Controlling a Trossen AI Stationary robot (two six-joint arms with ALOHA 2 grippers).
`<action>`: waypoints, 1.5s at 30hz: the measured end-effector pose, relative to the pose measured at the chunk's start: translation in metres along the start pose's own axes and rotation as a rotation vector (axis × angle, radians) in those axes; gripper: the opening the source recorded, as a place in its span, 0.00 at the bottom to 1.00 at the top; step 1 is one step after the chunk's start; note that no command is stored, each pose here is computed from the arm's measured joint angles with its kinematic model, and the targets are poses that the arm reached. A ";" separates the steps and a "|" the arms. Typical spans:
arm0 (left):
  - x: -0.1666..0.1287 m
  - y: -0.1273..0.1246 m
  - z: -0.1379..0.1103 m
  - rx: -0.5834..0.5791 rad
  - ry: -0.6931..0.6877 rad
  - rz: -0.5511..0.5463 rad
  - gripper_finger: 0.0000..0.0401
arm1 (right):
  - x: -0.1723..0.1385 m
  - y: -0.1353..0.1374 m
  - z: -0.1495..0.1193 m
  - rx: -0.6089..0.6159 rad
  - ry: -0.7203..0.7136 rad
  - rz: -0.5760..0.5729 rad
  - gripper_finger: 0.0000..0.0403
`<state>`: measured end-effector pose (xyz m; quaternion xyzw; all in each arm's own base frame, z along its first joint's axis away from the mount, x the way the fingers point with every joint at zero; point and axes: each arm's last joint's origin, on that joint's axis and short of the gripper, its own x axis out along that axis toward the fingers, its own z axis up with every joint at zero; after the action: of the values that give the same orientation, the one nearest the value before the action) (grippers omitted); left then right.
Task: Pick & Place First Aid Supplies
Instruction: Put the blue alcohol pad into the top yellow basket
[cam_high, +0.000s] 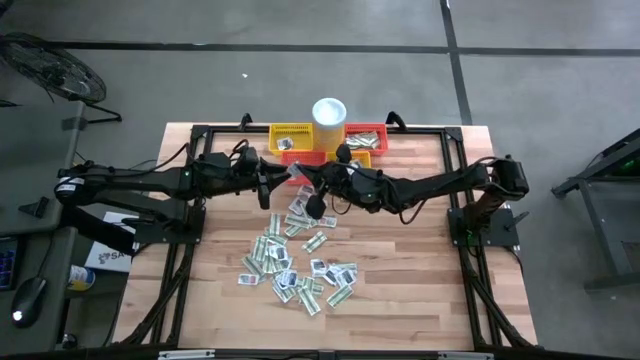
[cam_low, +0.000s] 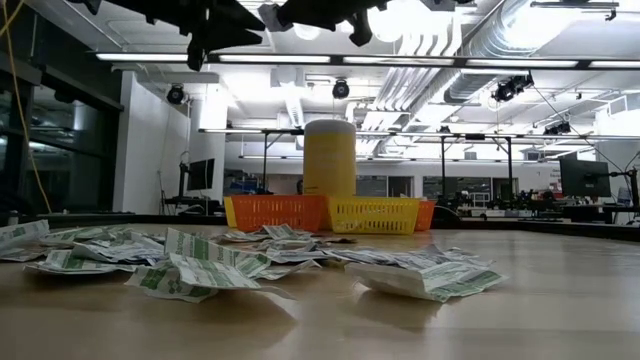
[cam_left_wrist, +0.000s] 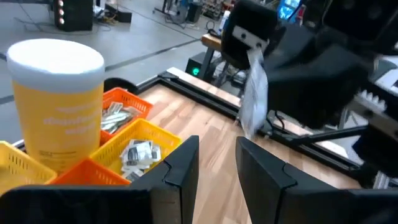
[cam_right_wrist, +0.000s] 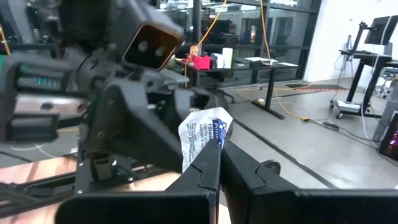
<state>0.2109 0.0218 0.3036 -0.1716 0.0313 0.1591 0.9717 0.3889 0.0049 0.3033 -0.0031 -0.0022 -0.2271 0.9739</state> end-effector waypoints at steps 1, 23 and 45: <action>0.000 0.000 0.001 -0.002 -0.007 -0.003 0.26 | 0.000 0.000 0.000 0.000 0.000 0.001 0.00; 0.000 -0.005 0.005 -0.023 -0.029 -0.108 0.26 | 0.000 0.000 -0.001 -0.002 0.005 0.010 0.00; 0.000 -0.004 0.007 -0.035 -0.058 -0.069 0.02 | 0.000 0.002 -0.001 -0.002 0.008 0.088 0.00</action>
<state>0.2118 0.0205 0.3112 -0.1849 -0.0055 0.1310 0.9740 0.3899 0.0069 0.3023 -0.0031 0.0018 -0.1841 0.9829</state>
